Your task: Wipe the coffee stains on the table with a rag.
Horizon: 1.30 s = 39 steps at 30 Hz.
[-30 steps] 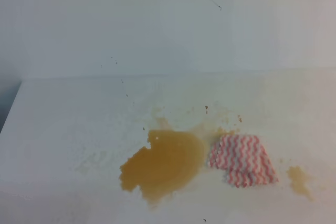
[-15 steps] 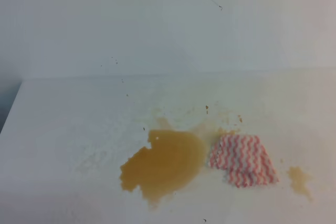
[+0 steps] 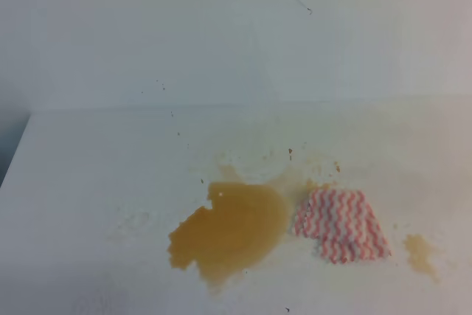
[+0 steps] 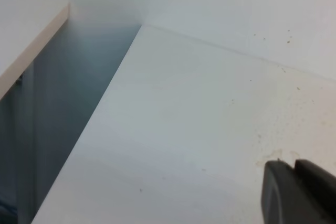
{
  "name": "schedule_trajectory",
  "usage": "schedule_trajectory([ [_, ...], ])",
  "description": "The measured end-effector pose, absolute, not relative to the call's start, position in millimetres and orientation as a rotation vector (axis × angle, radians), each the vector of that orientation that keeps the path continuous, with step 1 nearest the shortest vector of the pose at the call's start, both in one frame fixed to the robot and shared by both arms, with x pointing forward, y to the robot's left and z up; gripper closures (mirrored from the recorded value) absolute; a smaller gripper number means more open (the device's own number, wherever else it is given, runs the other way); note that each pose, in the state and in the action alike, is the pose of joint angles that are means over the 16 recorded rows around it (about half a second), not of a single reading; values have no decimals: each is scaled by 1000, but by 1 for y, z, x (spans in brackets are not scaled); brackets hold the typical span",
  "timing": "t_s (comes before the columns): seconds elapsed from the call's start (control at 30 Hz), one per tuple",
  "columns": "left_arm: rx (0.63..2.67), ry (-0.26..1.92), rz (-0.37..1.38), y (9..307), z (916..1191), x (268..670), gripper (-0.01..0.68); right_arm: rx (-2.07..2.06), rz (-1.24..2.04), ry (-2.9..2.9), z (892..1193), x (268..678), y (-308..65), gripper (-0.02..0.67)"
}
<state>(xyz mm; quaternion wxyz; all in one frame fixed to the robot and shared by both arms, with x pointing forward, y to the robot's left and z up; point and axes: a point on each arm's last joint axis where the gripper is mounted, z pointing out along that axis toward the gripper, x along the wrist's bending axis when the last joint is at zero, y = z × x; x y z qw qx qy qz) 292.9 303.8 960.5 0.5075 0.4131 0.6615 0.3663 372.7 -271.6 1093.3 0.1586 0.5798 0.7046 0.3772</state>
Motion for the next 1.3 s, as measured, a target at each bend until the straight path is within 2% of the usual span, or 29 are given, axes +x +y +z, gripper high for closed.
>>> schedule_trajectory([
  [0.2,996,1595,883,304,960,293,676,1750,842,2096,1100,397,-280,650],
  [0.47,996,1595,883,304,960,293,676,1827,371,2232,1082,426,-276,650],
  [0.73,996,1595,883,304,960,293,676,1660,-55,2310,1053,459,-240,650],
  [0.97,996,1595,883,304,960,293,676,1566,-154,2336,1037,487,-204,642],
  [1.13,996,1595,883,304,960,293,676,1603,-110,2344,1037,506,-188,579],
  [1.3,996,1595,883,304,960,293,676,1642,-51,2348,1042,524,-174,430],
])
